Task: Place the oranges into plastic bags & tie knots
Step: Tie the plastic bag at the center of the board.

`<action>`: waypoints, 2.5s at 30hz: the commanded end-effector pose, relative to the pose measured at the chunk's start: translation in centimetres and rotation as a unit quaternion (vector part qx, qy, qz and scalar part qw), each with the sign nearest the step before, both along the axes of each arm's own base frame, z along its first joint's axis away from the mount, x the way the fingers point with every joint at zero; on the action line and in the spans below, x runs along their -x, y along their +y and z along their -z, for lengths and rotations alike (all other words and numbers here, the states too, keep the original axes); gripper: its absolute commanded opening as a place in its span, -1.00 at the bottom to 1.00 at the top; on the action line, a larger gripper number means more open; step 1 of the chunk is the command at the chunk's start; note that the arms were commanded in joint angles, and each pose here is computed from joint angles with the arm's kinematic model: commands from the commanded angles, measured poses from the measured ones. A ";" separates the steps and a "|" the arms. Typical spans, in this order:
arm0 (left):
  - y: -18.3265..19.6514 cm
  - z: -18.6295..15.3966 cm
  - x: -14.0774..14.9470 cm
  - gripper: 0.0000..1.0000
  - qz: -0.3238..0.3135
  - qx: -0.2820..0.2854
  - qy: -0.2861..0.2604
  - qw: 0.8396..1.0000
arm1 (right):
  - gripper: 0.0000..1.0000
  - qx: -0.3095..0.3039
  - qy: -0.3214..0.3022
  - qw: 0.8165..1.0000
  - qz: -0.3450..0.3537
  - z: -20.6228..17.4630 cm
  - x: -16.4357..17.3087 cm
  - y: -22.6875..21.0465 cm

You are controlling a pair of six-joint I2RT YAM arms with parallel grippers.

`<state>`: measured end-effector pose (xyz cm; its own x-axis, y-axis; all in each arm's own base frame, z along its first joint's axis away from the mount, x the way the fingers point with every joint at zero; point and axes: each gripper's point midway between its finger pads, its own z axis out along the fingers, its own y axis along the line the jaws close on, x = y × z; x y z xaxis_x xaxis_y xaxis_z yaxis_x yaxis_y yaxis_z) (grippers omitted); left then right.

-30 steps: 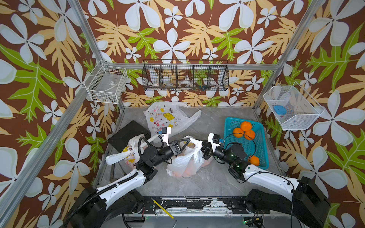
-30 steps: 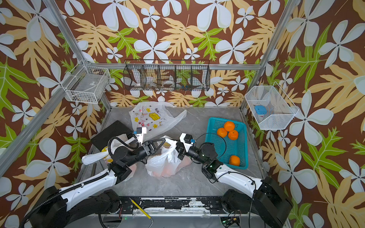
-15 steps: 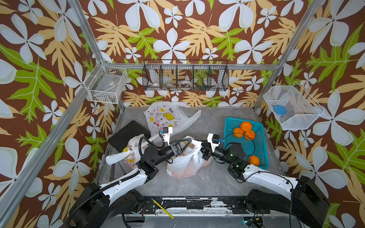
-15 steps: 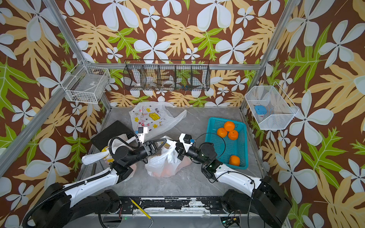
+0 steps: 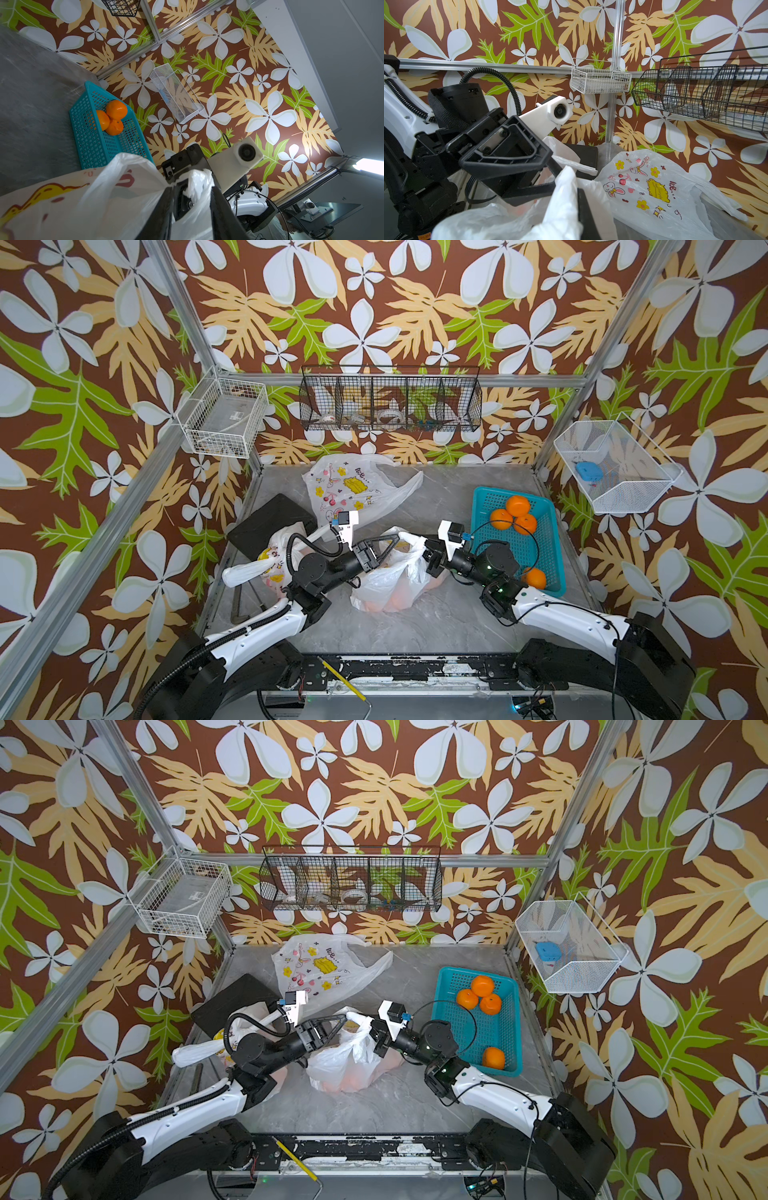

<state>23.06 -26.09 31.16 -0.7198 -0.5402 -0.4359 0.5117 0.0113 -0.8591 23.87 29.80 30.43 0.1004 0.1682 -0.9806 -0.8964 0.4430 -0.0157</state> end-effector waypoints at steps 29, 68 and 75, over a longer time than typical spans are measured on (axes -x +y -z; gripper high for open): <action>-0.9 -0.9 -0.2 -0.91 0.020 0.012 -0.017 1.000 | -1.00 -0.008 -0.003 1.000 -0.009 -0.4 0.3 0.2; -0.4 -0.5 -0.4 -1.00 -0.004 -0.002 -0.030 1.000 | 0.58 0.034 0.246 0.963 -0.106 0.7 8.7 -0.5; -0.3 -0.6 -0.3 -1.00 -0.006 -0.002 -0.034 0.999 | 0.60 0.051 0.243 0.965 -0.088 1.2 7.4 0.5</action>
